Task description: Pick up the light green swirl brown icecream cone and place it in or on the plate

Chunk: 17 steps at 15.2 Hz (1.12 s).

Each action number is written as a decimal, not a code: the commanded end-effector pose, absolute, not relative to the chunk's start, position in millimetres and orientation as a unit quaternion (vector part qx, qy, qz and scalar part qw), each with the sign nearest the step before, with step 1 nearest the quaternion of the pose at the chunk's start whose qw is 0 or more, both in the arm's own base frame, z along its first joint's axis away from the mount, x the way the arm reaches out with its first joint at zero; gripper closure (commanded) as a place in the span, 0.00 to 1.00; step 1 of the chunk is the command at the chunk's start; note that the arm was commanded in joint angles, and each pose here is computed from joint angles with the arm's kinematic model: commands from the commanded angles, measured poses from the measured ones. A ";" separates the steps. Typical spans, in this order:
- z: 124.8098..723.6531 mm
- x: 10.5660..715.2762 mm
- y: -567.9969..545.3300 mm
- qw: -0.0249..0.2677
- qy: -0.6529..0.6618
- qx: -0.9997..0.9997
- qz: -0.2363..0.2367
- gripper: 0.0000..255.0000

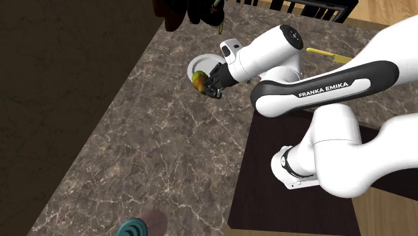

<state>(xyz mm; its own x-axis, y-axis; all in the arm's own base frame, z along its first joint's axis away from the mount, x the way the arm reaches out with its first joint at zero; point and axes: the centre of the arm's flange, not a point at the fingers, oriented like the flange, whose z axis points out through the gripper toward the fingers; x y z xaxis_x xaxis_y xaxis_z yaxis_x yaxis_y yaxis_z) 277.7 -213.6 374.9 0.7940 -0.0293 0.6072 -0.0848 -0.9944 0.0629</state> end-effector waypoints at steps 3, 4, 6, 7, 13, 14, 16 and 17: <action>374.9 277.7 -213.6 0.043 -0.030 0.946 0.320 1.00; 374.9 277.7 -213.6 0.043 -0.030 0.946 0.320 1.00; 374.9 277.7 -213.6 0.043 -0.030 0.946 0.320 1.00; 374.9 277.7 -213.6 0.043 -0.030 0.946 0.320 1.00; 382.3 299.3 -220.1 0.060 -0.112 0.956 0.264 0.00; 384.0 325.1 -224.6 0.055 -0.241 0.946 0.209 0.00; 385.1 327.1 -231.4 0.064 -0.212 0.954 0.201 0.00; 385.1 327.1 -231.4 0.064 -0.212 0.954 0.201 0.00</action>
<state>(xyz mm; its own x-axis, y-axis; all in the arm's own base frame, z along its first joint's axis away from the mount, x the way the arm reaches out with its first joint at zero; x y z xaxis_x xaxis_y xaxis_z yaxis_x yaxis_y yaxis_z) 326.6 -230.6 384.4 0.8034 -0.4396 0.4017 -0.4842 -0.8749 0.0111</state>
